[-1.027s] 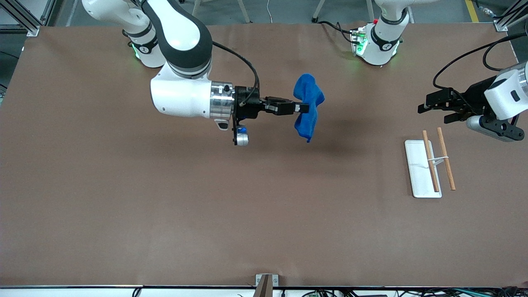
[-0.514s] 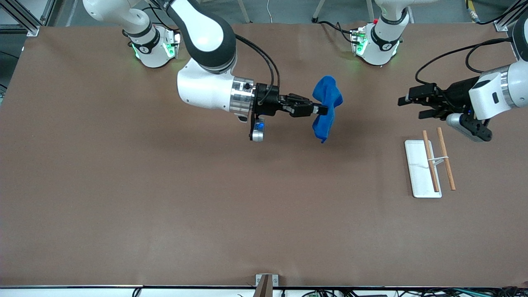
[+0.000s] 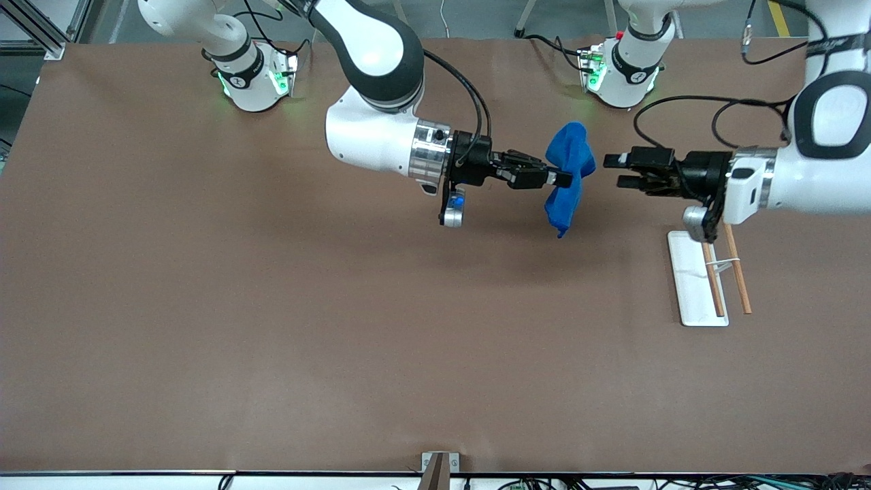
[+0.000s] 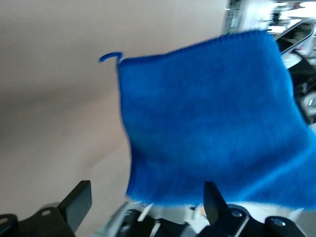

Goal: Right arm passes towel to left arm to hang
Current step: 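Carry the towel forward with the right gripper while the left gripper approaches, then grasp the towel with the left gripper while the right gripper releases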

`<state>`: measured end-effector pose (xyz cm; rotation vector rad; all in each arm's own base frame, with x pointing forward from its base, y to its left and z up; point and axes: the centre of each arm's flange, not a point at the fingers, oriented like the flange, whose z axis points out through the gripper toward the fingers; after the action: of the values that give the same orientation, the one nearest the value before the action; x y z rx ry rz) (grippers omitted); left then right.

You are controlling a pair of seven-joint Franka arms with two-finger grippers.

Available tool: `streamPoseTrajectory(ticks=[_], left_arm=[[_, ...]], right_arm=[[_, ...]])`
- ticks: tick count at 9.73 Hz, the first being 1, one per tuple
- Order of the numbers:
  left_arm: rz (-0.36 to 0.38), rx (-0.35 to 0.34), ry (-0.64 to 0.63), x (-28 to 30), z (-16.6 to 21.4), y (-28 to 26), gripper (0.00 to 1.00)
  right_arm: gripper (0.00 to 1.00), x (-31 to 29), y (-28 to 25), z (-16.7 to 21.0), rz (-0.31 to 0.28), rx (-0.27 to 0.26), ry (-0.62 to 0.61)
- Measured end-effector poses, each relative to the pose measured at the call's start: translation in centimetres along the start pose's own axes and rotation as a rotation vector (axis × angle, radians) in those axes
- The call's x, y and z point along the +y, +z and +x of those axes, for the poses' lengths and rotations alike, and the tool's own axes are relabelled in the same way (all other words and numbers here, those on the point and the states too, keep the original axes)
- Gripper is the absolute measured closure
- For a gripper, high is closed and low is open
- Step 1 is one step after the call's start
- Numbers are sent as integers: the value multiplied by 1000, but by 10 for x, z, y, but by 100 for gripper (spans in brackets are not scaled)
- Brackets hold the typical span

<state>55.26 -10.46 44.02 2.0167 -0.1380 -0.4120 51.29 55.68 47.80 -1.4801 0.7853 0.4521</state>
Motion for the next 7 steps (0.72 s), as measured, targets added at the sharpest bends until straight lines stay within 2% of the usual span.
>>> streamPoseTrajectory(ticks=[2,4,7], left_arm=[[-153,3,11,-28,14,18,0],[-316,41,29,-51,12,36,0],[-483,105,84,-78,0,60,3]], right_arm=[[94,3,3,-2,-2,1,-1],[94,3,3,-2,-2,2,-2],[94,3,3,-3,-2,4,-2]])
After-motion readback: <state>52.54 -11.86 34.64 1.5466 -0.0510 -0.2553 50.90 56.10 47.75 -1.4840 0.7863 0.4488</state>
